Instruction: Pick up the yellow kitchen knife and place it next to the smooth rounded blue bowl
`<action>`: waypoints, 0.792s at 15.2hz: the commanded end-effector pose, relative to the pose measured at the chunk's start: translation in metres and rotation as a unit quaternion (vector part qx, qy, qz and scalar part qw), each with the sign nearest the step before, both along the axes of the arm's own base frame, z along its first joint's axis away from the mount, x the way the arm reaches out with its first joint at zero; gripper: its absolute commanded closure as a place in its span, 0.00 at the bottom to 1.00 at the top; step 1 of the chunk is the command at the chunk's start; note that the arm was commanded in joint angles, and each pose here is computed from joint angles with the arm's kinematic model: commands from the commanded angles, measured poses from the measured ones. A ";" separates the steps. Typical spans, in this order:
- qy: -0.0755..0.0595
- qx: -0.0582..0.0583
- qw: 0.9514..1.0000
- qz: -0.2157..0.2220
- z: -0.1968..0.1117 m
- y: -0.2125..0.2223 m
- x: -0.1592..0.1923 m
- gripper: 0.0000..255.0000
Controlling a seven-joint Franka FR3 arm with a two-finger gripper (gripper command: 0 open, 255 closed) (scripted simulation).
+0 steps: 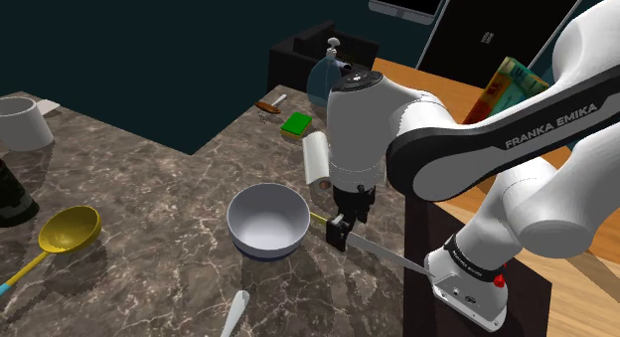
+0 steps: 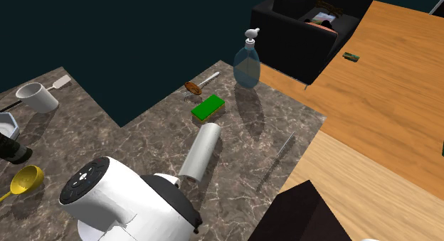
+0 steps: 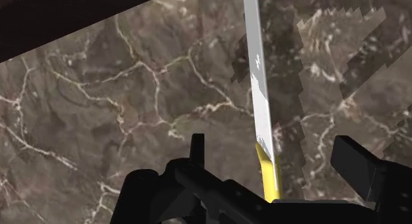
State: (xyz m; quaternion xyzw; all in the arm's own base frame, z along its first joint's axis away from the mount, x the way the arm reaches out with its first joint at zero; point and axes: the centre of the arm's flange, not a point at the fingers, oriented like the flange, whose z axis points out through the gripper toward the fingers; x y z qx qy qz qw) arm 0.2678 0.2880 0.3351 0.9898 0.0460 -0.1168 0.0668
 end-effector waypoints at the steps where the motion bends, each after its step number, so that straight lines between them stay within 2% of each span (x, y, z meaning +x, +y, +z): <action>1: 0.000 0.000 1.000 0.000 0.000 0.000 0.000 0.00; 5: 0.000 0.000 1.000 0.000 0.048 0.007 0.011 0.00; 12: 0.000 0.000 1.000 0.000 0.048 0.007 0.011 0.00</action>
